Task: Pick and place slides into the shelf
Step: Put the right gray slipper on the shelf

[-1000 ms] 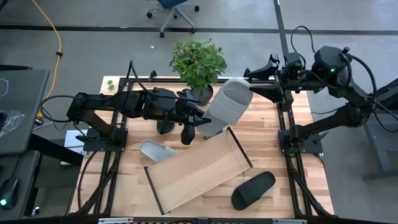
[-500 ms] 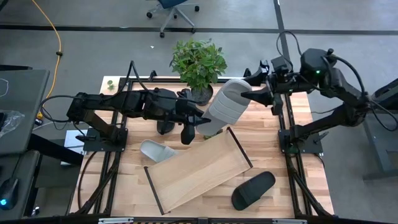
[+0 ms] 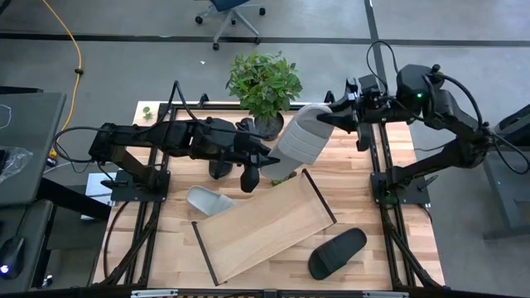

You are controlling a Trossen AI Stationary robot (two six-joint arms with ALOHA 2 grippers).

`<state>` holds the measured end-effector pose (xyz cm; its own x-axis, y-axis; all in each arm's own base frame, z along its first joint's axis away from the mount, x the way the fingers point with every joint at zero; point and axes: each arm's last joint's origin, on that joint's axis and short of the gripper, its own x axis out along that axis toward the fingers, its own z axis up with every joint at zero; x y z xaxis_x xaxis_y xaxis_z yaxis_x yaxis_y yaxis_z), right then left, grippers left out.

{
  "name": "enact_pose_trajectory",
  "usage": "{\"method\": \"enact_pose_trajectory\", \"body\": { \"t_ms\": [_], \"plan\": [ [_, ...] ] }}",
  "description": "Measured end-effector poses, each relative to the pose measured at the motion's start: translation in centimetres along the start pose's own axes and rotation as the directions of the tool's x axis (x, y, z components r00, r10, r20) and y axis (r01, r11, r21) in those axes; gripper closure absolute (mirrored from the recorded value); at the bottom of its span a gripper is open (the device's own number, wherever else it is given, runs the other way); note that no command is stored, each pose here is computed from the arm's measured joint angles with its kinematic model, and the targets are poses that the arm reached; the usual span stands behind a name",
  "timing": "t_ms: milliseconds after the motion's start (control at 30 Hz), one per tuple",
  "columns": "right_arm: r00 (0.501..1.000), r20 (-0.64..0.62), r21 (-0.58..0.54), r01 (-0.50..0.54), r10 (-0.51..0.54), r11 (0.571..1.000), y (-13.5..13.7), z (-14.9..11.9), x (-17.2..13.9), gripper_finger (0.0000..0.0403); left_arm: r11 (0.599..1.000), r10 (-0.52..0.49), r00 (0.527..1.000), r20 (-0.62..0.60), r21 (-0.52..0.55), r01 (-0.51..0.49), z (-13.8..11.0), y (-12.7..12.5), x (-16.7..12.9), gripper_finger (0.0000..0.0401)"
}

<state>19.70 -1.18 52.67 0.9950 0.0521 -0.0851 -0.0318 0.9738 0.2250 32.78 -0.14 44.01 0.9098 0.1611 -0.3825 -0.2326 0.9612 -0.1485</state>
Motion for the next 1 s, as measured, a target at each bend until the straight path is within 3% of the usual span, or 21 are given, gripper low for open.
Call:
{"method": "enact_pose_trajectory", "body": {
  "t_ms": [267,467,633,767,1000],
  "plan": [
    [0.999,-0.005,-0.032,0.038,-0.038,0.999,-0.1,-0.1,-0.3,0.0389,1.0,0.028,0.997,-0.066,0.01,-0.027,-0.5,0.8,0.0,0.0304],
    [0.984,0.052,-0.06,0.175,-0.172,0.983,0.1,0.3,-4.1,0.0389,1.0,-0.011,0.988,-0.153,-0.019,0.008,-0.8,2.5,0.1,0.0244],
    [0.973,-0.096,-0.01,0.212,-0.212,0.977,0.0,-1.2,-6.0,0.039,1.0,-0.024,0.982,-0.187,0.002,0.025,-0.9,3.5,-0.1,0.0216],
    [0.968,-0.206,0.045,0.156,-0.144,0.987,0.0,-2.1,-5.5,0.039,1.0,-0.013,0.992,-0.127,0.022,0.016,0.0,4.4,-1.8,0.0216],
    [0.94,-0.334,0.092,-0.035,0.064,0.995,-1.6,-2.9,-0.9,0.0391,0.999,-0.008,1.0,-0.002,0.038,0.008,1.5,5.1,-5.4,0.0239]
  ]
}}
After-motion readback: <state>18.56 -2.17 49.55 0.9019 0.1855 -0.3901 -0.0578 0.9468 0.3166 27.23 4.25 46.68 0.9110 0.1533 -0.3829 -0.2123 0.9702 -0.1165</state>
